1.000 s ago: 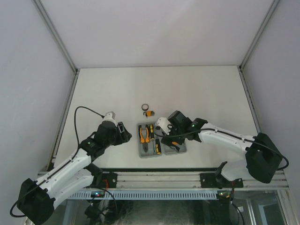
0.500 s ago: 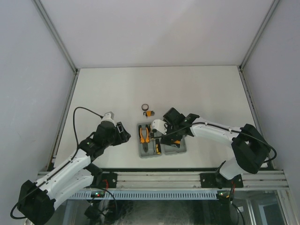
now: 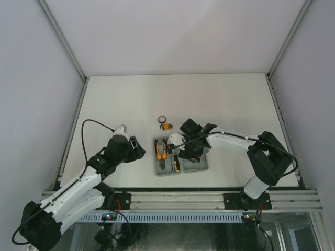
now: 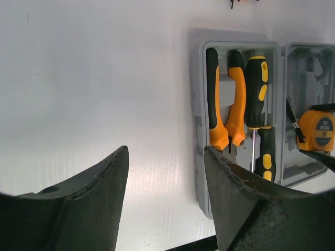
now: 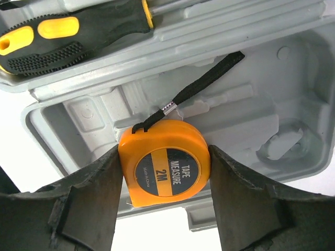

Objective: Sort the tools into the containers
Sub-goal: Place the engineering item in the storage box.

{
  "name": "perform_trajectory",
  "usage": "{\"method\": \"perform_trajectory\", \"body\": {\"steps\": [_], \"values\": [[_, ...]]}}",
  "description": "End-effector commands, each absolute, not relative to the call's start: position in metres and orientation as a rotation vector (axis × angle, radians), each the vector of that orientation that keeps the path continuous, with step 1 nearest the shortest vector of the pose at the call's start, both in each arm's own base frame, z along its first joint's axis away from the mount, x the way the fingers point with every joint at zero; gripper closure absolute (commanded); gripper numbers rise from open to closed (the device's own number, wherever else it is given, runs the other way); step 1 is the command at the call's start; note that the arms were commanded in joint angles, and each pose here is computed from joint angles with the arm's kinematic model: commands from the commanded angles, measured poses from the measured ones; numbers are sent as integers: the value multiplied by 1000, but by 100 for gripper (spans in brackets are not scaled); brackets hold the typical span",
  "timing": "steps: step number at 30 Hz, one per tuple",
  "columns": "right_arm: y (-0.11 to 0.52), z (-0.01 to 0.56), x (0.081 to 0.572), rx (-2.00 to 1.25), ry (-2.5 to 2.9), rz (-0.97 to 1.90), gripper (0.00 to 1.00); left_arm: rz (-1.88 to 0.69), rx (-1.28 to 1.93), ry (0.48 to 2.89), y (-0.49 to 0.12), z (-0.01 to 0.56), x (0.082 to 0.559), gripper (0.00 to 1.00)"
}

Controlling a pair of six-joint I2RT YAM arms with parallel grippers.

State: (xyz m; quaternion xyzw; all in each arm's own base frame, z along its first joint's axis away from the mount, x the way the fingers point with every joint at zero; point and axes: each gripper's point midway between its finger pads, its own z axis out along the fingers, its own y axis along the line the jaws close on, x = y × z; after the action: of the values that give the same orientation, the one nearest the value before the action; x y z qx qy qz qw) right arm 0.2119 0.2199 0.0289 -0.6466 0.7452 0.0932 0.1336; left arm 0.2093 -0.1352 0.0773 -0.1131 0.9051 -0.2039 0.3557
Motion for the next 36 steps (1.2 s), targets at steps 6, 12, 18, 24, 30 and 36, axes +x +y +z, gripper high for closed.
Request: {"method": "perform_trajectory", "body": {"steps": [6,12,18,24,30,36], "values": [[225,52,229,-1592,2268,216,71,-544,-274,2275,-138,98,221,36],[233,62,225,-1245,2425,213,83,-550,-270,2280,-140,97,222,36],[229,54,209,-975,2602,160,88,-560,-267,2292,-143,93,224,36],[214,54,207,-546,2740,54,91,-568,-270,2294,-145,92,225,36],[208,40,195,-166,2821,-34,93,-572,-268,2303,-146,90,225,36],[202,31,190,32,2814,-70,88,-570,-267,2301,-146,91,226,36]]}}
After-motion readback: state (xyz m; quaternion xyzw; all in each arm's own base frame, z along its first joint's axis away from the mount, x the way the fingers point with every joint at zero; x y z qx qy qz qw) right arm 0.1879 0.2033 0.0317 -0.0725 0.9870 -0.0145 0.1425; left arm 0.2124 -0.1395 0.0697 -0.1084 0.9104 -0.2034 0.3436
